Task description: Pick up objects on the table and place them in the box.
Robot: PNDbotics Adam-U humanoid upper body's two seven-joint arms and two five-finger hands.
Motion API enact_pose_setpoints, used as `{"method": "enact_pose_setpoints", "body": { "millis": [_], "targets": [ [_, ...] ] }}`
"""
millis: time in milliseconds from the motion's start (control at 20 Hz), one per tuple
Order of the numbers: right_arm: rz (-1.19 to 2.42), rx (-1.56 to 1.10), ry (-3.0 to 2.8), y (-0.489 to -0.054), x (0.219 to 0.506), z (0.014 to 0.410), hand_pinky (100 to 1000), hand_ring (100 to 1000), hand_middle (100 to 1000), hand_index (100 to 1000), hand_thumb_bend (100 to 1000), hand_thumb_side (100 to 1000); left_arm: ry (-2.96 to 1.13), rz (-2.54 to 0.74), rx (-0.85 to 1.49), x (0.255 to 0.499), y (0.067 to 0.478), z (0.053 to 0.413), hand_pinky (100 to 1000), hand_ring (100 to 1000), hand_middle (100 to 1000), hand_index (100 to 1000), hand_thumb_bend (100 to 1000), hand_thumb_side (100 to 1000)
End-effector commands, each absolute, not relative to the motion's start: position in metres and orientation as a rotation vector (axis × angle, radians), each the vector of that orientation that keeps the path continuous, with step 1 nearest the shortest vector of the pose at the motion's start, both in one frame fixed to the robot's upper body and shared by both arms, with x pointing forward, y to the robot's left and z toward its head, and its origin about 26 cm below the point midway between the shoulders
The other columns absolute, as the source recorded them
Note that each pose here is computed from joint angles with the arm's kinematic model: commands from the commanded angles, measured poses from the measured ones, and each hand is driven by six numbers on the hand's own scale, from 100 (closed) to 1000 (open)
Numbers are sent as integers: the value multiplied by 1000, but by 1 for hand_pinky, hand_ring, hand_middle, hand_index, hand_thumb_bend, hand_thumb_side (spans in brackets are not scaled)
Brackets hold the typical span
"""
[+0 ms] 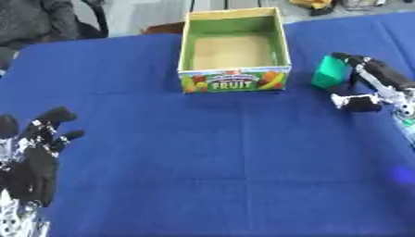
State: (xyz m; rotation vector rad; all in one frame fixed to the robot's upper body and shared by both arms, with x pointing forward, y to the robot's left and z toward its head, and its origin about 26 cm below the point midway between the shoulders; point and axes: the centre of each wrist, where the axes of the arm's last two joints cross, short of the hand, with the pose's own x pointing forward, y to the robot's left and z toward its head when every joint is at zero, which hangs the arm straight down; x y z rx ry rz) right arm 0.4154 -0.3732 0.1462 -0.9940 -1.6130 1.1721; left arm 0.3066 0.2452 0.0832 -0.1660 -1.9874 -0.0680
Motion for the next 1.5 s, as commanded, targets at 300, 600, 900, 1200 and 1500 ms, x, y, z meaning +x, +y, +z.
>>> {"method": "enact_pose_setpoints", "body": {
  "millis": [300, 600, 900, 1200, 1500],
  "targets": [
    [1161, -1015, -1739, -364, 416, 185, 622, 415, 162, 867, 100, 109, -1999, -81, -166, 307, 245, 87, 741, 974, 671, 789, 642, 1000],
    [1201, -1016, -1816, -350, 416, 221, 626, 412, 166, 870, 100, 100, -1993, -83, -162, 306, 246, 86, 741, 975, 671, 788, 646, 1000],
    [1222, -1014, -1849, -341, 419, 238, 630, 413, 173, 874, 100, 100, -1995, -88, -160, 307, 247, 87, 740, 975, 671, 788, 649, 1000],
    [1171, -1055, -1835, -343, 433, 254, 634, 420, 179, 878, 100, 100, -2015, -147, -208, 311, 239, 96, 740, 974, 671, 788, 650, 996],
    [1114, -1090, -1787, -353, 448, 254, 641, 430, 187, 886, 100, 100, -2030, -207, -267, 315, 229, 104, 740, 973, 669, 787, 650, 994]
  ]
}}
